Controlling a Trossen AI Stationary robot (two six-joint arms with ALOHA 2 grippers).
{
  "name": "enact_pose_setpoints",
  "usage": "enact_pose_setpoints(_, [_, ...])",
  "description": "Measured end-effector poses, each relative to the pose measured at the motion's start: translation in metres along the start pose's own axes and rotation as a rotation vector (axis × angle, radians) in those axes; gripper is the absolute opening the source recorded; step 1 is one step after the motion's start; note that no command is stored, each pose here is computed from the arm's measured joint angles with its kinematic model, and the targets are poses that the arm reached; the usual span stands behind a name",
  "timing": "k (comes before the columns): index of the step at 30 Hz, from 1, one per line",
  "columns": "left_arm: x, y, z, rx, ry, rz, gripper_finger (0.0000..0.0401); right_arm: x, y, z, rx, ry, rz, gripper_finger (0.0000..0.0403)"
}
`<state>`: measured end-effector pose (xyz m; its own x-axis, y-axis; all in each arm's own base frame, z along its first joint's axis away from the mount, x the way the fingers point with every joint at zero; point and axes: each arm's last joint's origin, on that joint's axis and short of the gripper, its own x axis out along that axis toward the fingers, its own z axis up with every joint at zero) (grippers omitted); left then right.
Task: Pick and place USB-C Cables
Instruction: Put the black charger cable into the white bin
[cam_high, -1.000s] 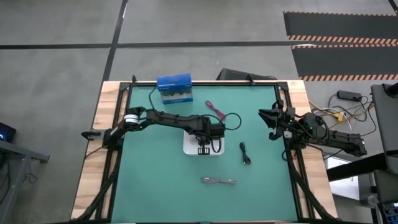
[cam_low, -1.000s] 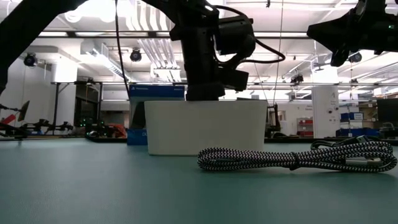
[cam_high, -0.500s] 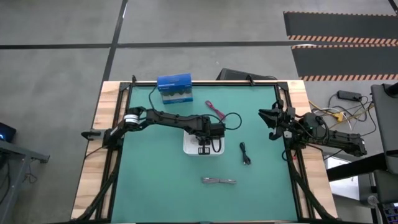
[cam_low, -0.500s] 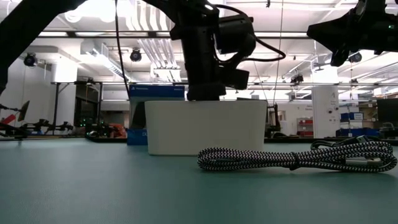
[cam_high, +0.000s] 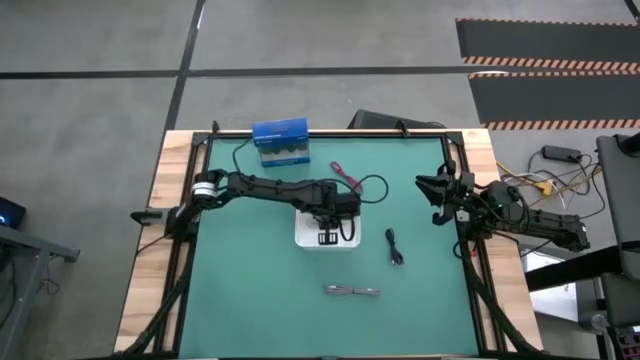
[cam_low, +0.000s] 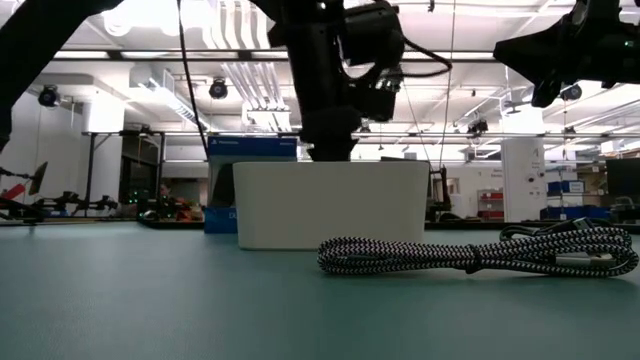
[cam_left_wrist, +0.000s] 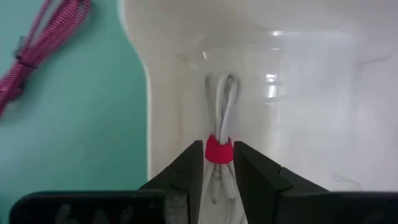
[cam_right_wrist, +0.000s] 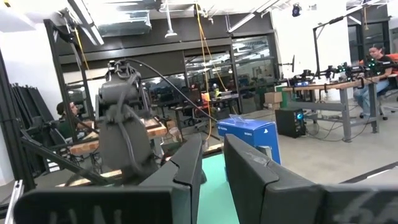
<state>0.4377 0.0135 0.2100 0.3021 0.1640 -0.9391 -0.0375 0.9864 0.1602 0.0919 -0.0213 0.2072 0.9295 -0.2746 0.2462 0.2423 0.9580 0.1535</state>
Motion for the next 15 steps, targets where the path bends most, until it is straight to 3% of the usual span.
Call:
enact_pose_setpoints(7, [-0.044, -0.002, 0.001, -0.033, -0.13, 0.002, 0.0073, 0.0, 0.0, 0.0, 0.007, 0.004, -0.001, 0.0059])
enact_pose_setpoints(15, [-0.097, -0.029, -0.015, 0.023, -0.47, -0.034, 0.0073, 0.002, -0.001, -0.005, 0.041, 0.053, -0.009, 0.0059])
